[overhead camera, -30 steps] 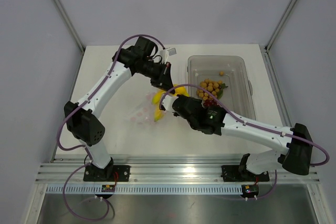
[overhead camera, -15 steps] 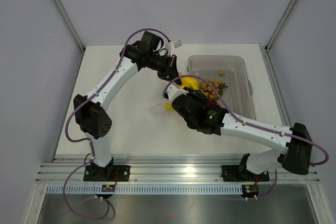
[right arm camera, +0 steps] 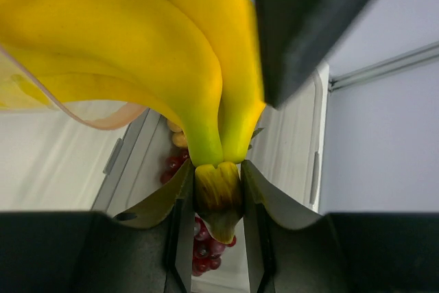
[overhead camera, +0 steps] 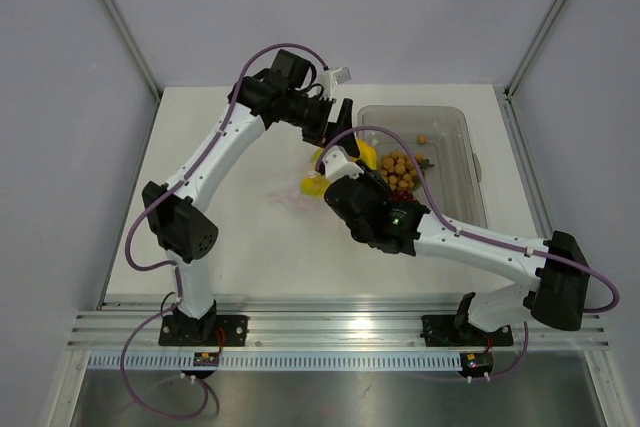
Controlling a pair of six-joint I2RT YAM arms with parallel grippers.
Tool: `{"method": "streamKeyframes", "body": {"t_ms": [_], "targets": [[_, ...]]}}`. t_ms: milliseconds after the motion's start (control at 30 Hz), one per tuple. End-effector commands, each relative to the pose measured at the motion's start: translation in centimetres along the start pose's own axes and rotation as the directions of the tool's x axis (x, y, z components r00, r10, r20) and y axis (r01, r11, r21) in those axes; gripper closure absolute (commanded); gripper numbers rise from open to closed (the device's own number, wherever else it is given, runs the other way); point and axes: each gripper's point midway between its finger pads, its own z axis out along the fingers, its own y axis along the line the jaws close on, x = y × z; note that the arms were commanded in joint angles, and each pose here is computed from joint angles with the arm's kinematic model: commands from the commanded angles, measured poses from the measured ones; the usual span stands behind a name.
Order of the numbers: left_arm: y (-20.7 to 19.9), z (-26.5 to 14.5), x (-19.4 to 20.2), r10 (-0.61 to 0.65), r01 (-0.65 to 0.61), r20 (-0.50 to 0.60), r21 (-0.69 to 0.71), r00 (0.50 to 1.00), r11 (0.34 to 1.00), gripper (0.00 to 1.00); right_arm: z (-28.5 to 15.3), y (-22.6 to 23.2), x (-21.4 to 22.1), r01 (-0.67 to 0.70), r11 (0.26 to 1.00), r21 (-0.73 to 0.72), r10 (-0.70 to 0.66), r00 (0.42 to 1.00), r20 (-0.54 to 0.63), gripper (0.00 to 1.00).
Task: Place the food in the zip-top bag and seal the zipper
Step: Place the fake fruit in the zipper food storage bag.
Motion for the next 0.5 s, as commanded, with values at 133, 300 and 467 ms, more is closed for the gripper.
{"method": "streamKeyframes", "body": {"t_ms": [133,300,467], "targets": [[1.1,-4.8,-1.2,0.041,-0.024,0.097,-0.169,0.994,0.985,0.01,0.3,-1.1,-3.1,-0.331,0.944,-0.012,0.331,0.941,0.073,1.00],[2.0,-5.9,-1.3,0.059,-0.025,0.136,-0.236,0.989,0.971,0.01,0.6,-0.3,-3.3,-0.361,0.931,-0.053,0.364,0.930,0.057,1.00],[2.3,-8.0,-2.0,0.113,-0.042,0.196,-0.335,0.974,0.941,0.01,1.2,0.5,-3.0,-0.379,0.922,-0.074,0.381,0.924,0.017,1.00]]}}
